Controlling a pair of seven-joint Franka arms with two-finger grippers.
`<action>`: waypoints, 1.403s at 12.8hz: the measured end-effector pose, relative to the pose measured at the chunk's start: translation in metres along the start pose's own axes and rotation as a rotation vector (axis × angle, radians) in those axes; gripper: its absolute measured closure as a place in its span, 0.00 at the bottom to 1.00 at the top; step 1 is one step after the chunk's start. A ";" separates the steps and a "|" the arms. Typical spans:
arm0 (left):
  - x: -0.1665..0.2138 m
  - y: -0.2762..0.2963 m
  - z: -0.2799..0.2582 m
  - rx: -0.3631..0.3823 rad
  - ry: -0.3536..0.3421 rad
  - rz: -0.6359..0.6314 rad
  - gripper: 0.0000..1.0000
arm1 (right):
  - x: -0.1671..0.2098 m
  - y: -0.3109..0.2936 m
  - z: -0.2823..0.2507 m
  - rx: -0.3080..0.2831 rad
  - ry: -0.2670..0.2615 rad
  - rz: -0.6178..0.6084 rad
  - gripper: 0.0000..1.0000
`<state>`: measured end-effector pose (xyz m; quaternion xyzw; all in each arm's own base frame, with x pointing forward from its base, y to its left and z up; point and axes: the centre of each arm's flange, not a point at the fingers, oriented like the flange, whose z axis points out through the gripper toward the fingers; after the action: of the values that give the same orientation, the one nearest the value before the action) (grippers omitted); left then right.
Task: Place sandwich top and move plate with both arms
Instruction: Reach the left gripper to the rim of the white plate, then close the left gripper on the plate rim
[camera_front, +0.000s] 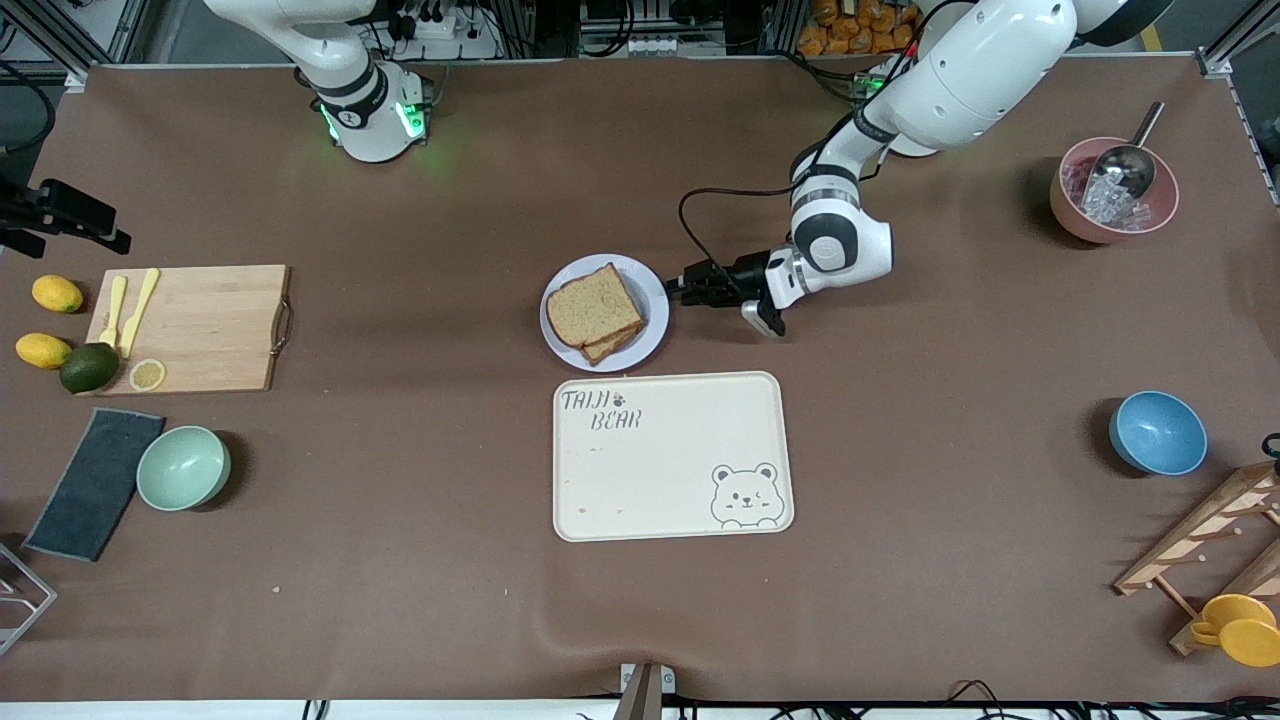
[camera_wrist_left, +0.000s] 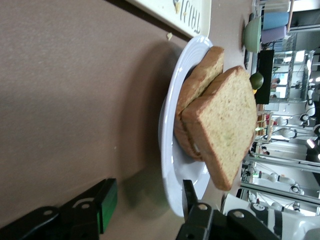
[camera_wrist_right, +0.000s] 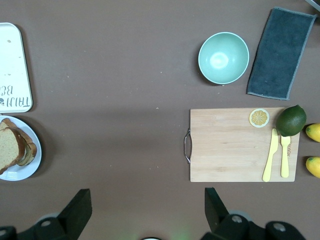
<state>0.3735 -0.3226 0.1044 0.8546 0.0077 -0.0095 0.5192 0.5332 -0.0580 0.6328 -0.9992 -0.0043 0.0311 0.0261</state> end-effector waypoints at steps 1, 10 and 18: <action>0.001 0.002 0.003 -0.010 0.009 -0.012 0.42 | 0.000 0.001 -0.001 0.000 0.002 0.002 0.00; 0.007 0.005 0.024 -0.069 0.007 -0.016 0.74 | 0.000 0.001 -0.001 0.000 0.004 0.002 0.00; 0.007 0.007 0.027 -0.095 0.017 0.007 0.96 | 0.000 0.001 -0.001 0.000 0.004 0.002 0.00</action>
<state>0.3807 -0.3497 0.0979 0.8291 0.0097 0.0001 0.5591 0.5332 -0.0593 0.6342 -0.9992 -0.0031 0.0292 0.0260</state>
